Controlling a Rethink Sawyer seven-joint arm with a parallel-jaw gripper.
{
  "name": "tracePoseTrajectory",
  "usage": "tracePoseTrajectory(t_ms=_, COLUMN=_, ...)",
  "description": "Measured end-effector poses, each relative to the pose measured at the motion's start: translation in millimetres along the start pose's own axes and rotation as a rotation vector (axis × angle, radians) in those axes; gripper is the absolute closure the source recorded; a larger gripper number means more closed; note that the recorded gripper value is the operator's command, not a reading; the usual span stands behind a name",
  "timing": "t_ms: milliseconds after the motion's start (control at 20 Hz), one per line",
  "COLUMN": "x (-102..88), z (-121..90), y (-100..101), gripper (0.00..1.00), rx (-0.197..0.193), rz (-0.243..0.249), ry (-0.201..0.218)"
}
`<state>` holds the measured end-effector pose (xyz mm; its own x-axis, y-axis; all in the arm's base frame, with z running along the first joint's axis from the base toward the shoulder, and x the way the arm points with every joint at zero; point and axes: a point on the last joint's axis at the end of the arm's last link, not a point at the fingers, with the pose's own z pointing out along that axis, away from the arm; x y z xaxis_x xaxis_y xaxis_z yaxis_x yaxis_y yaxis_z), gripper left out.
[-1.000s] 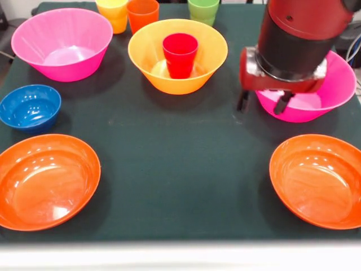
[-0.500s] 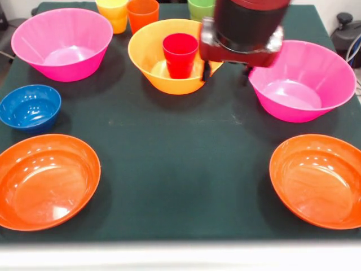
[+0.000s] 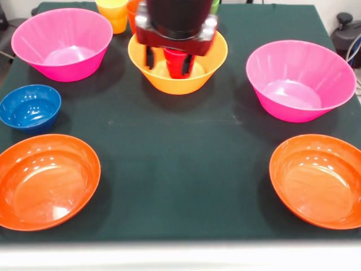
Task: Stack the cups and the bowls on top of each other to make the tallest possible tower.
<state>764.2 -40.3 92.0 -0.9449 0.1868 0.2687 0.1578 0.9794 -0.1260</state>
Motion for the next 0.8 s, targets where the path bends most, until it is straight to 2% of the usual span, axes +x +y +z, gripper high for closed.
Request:
tracePoseTrajectory(t_ms=50, x=-1.3, z=3.2, y=-10.7, gripper=0.00, rx=0.006, rz=-0.002, ry=0.000)
tracePoseTrajectory(t_ms=350, x=-3.6, z=12.8, y=-33.7, gripper=0.00, rx=0.013, rz=-0.035, ry=0.007)
tracePoseTrajectory(t_ms=800, x=-6.4, z=17.1, y=-27.5, gripper=0.00, rx=-0.006, rz=-0.082, ry=0.004)
